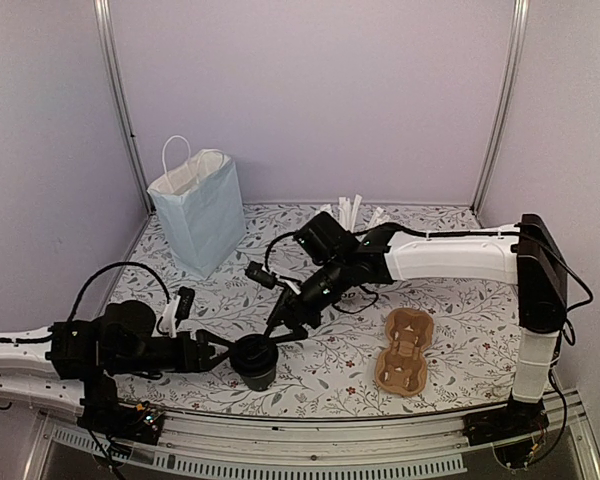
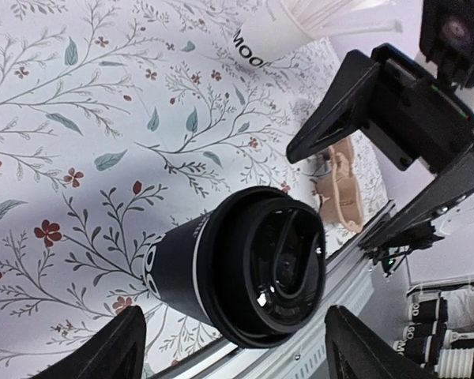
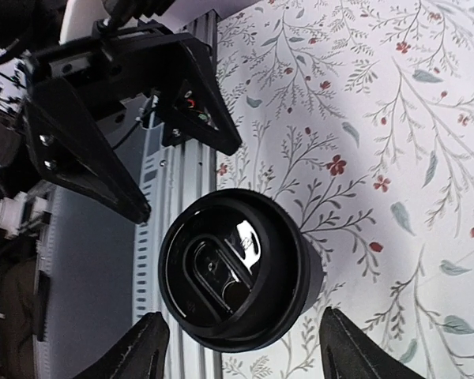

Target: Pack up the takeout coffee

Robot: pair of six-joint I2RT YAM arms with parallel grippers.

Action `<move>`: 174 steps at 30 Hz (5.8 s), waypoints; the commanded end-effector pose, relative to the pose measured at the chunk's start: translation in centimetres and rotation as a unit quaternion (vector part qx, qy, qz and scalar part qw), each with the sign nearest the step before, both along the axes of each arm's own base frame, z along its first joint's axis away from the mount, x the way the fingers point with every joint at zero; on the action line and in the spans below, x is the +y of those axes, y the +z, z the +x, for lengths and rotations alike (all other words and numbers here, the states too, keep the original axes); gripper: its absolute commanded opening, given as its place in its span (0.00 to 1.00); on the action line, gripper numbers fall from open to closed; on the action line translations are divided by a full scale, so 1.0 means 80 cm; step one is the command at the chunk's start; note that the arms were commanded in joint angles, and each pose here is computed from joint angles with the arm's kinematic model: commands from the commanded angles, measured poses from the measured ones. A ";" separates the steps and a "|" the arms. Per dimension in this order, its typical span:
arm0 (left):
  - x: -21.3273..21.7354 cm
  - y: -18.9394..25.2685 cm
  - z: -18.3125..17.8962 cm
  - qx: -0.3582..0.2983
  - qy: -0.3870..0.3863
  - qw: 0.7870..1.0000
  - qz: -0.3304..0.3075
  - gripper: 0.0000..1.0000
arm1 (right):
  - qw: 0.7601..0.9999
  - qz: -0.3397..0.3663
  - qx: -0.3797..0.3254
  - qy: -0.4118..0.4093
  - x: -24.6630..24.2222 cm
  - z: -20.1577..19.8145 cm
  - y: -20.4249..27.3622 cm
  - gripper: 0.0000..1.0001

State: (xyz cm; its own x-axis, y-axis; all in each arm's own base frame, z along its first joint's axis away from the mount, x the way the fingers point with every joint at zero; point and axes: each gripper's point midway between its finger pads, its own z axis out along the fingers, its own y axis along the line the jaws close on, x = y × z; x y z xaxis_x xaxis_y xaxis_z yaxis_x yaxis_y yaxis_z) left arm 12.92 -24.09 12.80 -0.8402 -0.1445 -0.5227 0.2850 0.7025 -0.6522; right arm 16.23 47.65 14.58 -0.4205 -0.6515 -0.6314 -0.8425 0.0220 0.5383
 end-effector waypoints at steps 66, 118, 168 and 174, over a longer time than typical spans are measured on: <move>-0.012 -0.124 -0.002 0.155 -0.043 0.977 0.136 0.37 | 0.945 -0.095 -0.301 0.085 -0.024 0.004 -0.063 0.71; -0.056 -0.029 0.041 0.031 -0.037 0.994 0.095 0.67 | 0.958 -0.009 -0.283 0.049 -0.021 0.009 0.034 0.90; -0.156 0.016 0.055 -0.044 -0.164 0.985 0.032 0.72 | 0.990 -0.025 -0.139 0.020 -0.152 0.002 -0.005 0.83; -0.154 -0.031 0.047 -0.010 -0.168 0.984 0.064 0.67 | 0.999 0.009 -0.043 0.017 -0.167 -0.036 -0.021 0.69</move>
State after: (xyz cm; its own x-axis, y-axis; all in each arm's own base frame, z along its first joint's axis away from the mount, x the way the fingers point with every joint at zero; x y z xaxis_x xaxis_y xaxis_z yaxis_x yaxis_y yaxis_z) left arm 17.38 -36.31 11.99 -0.8117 0.1763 -0.5568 0.5240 0.6410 -0.5609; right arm 15.47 34.38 12.28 -0.2560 -0.7041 -0.6624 -0.9386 0.0171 0.3447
